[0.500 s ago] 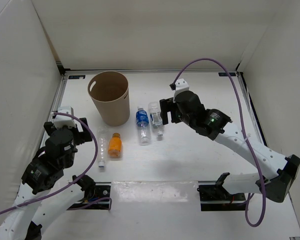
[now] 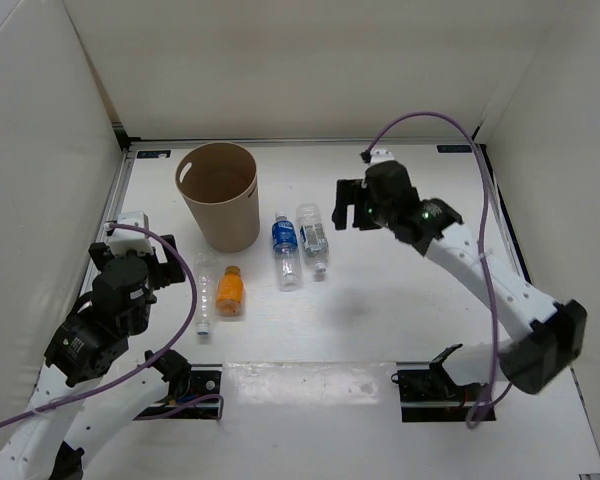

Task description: Put the plastic bottles in the bin

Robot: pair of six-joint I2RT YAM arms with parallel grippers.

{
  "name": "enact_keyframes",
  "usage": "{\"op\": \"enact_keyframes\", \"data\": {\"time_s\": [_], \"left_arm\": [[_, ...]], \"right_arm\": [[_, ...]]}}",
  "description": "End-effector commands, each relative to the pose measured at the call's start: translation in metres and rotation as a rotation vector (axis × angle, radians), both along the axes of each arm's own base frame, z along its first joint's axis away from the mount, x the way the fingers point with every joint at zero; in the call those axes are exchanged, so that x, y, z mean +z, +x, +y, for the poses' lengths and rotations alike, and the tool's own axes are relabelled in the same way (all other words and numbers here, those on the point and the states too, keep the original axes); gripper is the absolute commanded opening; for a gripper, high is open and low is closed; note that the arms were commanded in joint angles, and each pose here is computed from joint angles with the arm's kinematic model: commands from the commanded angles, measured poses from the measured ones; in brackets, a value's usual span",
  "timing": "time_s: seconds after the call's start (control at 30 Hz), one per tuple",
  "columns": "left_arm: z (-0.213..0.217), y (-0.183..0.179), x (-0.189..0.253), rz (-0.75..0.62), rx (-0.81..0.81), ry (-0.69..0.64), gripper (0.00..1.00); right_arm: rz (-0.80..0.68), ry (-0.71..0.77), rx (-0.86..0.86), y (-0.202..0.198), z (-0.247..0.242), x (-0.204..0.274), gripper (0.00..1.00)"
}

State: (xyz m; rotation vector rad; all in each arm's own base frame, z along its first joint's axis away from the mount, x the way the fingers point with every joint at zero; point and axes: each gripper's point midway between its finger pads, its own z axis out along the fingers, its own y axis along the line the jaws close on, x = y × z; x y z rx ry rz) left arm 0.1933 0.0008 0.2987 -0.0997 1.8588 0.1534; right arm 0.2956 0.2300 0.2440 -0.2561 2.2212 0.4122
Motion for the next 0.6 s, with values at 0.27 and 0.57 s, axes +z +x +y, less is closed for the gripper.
{"op": "enact_keyframes", "data": {"time_s": [0.27, 0.57], "left_arm": [[0.002, 0.000, 0.002, -0.010, 0.017, -0.007, 1.00], [0.002, 0.000, 0.003, -0.016, 0.014, -0.010, 1.00]], "right_arm": [[0.431, -0.040, 0.059, 0.071, 0.042, -0.083, 0.90], [0.556, -0.083, 0.111, 0.083, 0.076, -0.140, 0.90]]}}
